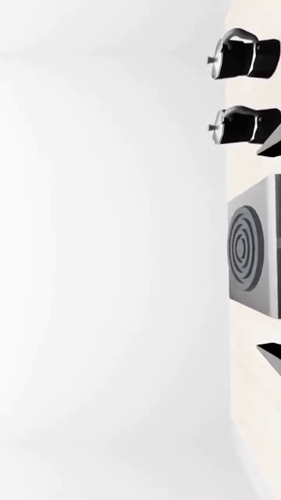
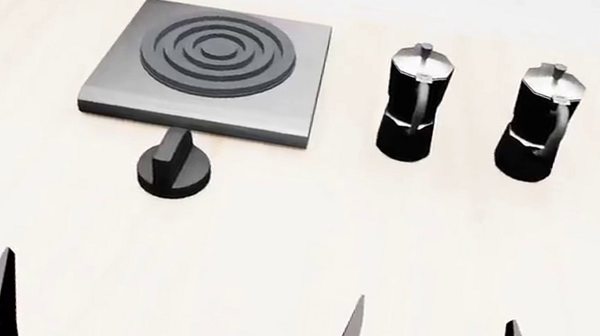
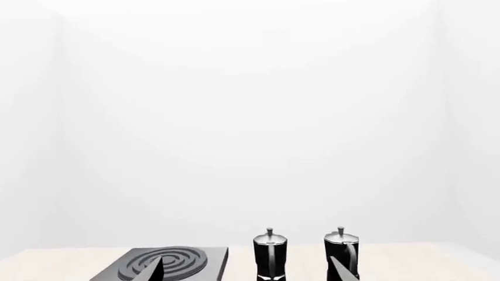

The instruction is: Put both moka pots on the stove.

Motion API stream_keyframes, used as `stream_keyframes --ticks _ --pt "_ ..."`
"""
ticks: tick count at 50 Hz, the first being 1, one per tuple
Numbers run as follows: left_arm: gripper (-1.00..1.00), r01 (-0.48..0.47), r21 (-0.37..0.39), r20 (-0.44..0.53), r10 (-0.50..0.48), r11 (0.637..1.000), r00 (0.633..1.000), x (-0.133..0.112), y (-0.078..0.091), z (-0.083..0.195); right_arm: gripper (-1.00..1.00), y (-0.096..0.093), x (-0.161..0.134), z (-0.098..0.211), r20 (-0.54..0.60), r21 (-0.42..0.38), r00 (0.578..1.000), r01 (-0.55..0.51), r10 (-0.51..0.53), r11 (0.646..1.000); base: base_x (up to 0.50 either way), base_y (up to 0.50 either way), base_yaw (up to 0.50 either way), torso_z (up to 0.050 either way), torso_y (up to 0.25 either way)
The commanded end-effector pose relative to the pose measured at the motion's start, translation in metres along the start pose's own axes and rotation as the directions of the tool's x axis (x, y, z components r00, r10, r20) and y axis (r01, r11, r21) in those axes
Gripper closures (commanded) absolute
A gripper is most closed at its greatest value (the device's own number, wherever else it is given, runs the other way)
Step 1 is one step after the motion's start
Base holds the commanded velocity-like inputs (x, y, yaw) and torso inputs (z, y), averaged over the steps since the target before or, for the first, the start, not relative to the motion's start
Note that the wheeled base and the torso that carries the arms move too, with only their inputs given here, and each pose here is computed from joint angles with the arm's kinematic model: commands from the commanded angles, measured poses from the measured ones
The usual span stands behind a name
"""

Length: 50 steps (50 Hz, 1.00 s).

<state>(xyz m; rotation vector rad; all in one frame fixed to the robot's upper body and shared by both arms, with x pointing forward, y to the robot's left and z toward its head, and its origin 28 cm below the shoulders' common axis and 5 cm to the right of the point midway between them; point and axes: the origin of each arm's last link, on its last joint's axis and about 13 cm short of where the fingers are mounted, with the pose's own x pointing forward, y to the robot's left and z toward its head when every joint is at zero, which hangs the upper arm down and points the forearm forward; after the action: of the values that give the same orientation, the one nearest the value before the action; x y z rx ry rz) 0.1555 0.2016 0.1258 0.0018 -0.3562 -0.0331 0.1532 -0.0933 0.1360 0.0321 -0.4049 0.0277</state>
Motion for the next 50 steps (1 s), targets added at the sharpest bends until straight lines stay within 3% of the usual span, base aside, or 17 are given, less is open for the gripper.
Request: stream_keyframes --ticks 1,50 --pt "-1.0 0.002 0.0 -0.001 -0.002 1.0 1.0 -0.0001 -0.0004 -0.0009 -1.0 0.0006 -0.0005 -0.0002 -0.002 0.0 1.0 -0.002 0.002 1.0 0.14 0.0 0.0 0.0 0.0" --pt "-1.0 0.015 -0.004 -0.003 -0.015 1.0 1.0 -0.0002 -0.0026 -0.001 -1.0 0.0008 0.0001 -0.0022 -0.012 -0.004 1.0 -0.003 0.003 1.0 0.19 0.0 0.0 0.0 0.0"
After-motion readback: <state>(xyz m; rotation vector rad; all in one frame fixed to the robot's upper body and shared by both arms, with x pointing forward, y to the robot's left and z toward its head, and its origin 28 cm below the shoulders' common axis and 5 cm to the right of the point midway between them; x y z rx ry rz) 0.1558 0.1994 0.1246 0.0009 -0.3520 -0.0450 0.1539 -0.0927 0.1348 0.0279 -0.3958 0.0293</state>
